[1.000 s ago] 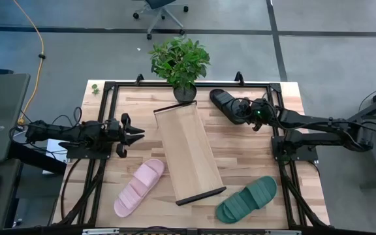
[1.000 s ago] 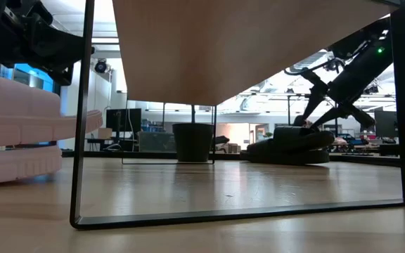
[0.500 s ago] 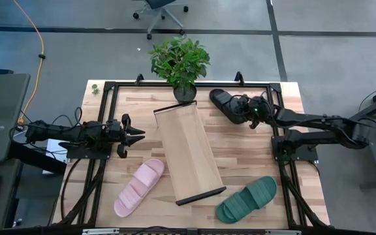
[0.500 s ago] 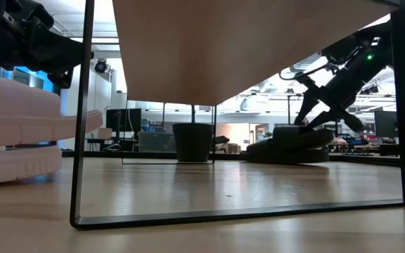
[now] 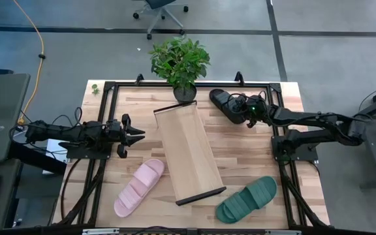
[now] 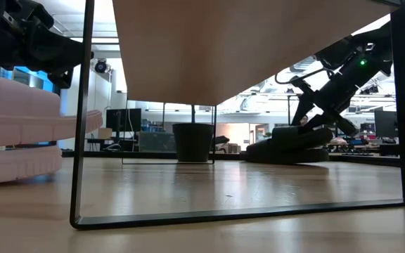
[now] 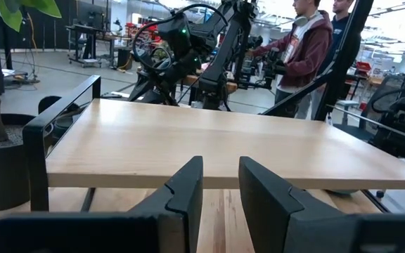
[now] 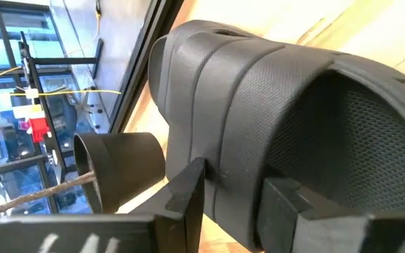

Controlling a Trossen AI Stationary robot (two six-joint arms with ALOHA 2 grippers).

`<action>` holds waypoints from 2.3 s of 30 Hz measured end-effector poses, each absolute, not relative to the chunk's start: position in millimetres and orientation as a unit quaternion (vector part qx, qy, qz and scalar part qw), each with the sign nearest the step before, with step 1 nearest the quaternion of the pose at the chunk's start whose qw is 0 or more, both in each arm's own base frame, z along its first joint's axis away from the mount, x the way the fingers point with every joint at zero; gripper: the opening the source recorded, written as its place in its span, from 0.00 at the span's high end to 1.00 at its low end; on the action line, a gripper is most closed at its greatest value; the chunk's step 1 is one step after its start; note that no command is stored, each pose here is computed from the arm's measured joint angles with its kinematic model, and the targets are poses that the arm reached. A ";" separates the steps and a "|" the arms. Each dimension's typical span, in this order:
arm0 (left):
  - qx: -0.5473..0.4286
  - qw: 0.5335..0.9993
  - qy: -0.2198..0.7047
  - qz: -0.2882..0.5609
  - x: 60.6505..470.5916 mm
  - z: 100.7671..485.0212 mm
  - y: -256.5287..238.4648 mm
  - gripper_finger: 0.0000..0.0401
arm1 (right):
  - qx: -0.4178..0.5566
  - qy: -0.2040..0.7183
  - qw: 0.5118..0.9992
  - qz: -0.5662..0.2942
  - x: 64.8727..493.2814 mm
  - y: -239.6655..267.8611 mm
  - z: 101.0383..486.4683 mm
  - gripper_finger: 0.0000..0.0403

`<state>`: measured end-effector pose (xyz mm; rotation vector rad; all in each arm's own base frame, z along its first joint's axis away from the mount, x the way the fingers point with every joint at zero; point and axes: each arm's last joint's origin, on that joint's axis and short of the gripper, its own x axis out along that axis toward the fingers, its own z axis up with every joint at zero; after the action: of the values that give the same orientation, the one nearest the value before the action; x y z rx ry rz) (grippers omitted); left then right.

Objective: Pick and place slides into the shelf
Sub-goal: Put the black slides on the shelf

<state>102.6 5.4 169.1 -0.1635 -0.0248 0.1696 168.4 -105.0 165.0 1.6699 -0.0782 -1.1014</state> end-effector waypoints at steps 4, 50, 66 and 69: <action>-0.081 0.993 -0.012 0.085 102.6 169.0 5.4 0.79 | 0.701 -0.032 0.541 -0.463 168.4 -105.0 165.0 0.85; -0.082 0.993 0.000 0.086 102.7 166.7 5.4 0.79 | 0.654 -0.116 0.622 -0.415 146.9 -94.7 208.5 1.00; -0.107 0.991 -0.003 0.086 102.7 166.7 5.4 0.79 | 0.598 -0.205 0.711 -0.309 112.2 -73.3 254.4 1.00; -0.107 0.991 -0.003 0.086 102.6 166.7 5.4 0.79 | 0.592 -0.208 0.727 -0.279 106.3 -68.3 260.0 1.00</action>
<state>102.6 5.4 166.7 -0.2153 -0.0051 0.1719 106.3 -68.3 260.0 1.3063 -0.4582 -0.6142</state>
